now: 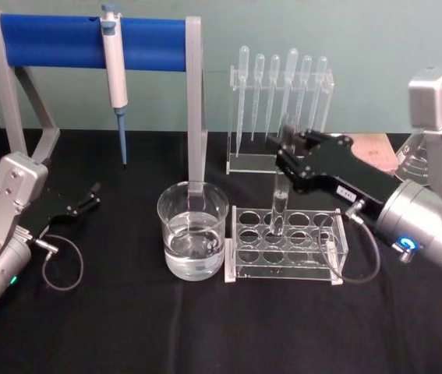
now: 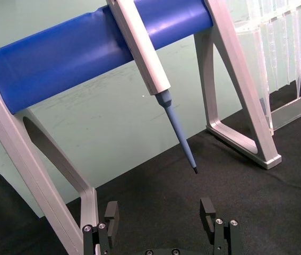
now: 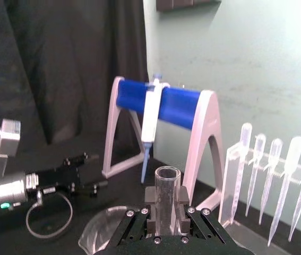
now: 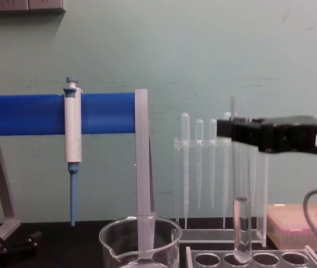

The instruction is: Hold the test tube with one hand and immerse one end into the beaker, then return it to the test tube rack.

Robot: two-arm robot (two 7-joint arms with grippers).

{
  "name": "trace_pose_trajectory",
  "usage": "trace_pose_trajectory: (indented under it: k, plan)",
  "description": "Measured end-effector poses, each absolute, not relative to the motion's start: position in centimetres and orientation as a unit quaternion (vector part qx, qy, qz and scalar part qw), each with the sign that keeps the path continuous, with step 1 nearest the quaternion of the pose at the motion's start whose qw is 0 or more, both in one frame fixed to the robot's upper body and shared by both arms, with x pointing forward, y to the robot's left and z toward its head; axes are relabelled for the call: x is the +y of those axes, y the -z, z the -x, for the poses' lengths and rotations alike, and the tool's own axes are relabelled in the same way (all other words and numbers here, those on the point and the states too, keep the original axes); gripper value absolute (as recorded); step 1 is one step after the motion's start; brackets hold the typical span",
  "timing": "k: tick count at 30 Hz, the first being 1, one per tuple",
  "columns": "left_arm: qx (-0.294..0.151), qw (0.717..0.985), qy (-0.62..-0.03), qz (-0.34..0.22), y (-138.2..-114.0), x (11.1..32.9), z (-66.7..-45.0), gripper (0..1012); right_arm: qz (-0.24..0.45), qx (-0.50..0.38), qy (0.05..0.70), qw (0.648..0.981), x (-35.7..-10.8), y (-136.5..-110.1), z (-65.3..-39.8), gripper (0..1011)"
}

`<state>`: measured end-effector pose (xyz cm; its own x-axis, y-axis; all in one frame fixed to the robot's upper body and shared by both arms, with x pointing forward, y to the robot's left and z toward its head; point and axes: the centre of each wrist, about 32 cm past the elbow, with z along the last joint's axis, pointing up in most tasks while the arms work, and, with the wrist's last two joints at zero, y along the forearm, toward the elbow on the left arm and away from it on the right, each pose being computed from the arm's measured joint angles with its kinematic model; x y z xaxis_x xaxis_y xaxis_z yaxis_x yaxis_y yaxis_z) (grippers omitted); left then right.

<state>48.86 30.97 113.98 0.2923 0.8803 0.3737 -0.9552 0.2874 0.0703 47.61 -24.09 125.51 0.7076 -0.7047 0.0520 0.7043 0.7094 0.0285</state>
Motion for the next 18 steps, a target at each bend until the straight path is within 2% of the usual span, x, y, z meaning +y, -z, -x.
trace_pose_trajectory:
  k: [18]
  plan:
    - [-0.132,0.791,-0.58,-0.141,-113.98,30.97,-48.86,1000,-0.005,-0.033,0.386,0.922,-24.12,-125.87,-47.49,227]
